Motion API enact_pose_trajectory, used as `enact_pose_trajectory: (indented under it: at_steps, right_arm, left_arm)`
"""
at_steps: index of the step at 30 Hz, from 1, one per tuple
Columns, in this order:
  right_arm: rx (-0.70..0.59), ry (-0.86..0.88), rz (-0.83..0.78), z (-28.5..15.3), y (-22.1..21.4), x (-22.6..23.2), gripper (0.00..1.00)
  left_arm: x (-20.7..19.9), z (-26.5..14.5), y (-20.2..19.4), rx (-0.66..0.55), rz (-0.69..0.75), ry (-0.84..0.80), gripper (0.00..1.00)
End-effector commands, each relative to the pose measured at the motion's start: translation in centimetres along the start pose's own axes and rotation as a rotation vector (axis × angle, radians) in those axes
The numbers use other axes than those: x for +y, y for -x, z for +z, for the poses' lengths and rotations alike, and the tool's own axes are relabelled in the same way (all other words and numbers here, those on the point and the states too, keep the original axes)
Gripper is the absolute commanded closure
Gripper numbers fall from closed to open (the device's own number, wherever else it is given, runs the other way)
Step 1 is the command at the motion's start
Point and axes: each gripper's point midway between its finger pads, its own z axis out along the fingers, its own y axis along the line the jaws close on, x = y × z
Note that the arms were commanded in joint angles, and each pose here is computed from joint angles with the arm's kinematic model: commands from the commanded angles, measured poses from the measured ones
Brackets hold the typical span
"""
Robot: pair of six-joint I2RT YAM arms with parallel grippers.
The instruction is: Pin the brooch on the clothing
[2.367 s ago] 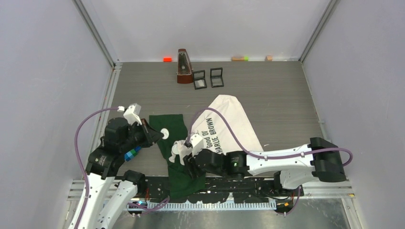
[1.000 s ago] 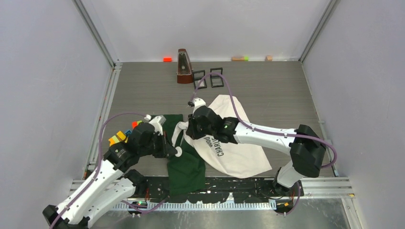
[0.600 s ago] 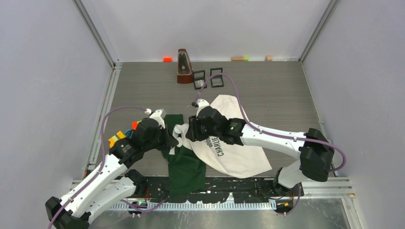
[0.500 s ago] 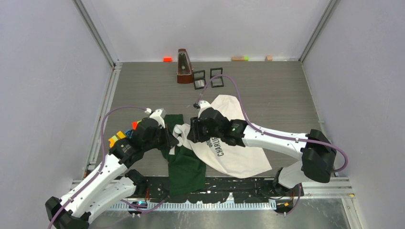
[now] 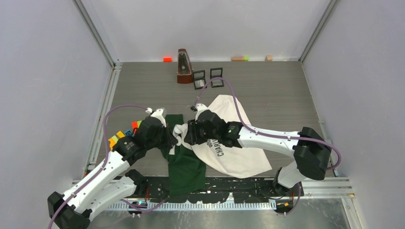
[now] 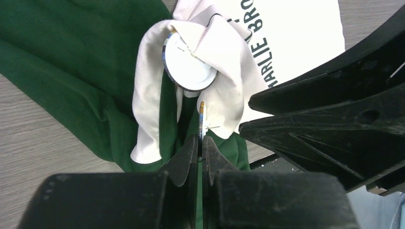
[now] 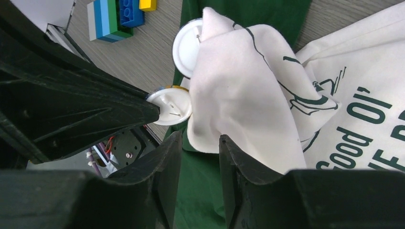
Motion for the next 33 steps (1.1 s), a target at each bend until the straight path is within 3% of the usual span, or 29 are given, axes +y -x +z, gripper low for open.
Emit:
enact_pose_trajectory:
  at_steps: [1,4,9,11,21,33]
  right_arm:
    - [-0.052,0.044,-0.025,1.0,1.9,1.6,0.61]
    - [-0.053,0.040,-0.026,1.4,1.9,1.5,0.67]
    - [-0.056,0.070,-0.027,1.4,1.8,2.0,0.93]
    - [-0.054,0.094,-0.038,1.3,1.6,2.2,0.99]
    - [-0.013,0.185,-0.080,1.0,1.0,3.9,0.99]
    - [0.102,0.118,-0.086,2.8,-1.6,2.6,0.99]
  left_arm:
    - [-0.4,-0.1,1.4,-0.047,0.022,0.002,1.00]
    - [-0.4,0.0,1.5,-0.050,0.021,0.004,1.00]
    - [0.0,0.5,1.2,-0.035,0.024,0.020,1.00]
    - [0.0,0.9,1.1,-0.029,0.025,0.023,1.00]
    - [-0.3,1.6,1.5,-0.028,0.035,0.022,1.00]
    - [-0.7,1.1,1.8,-0.059,0.032,-0.007,1.00]
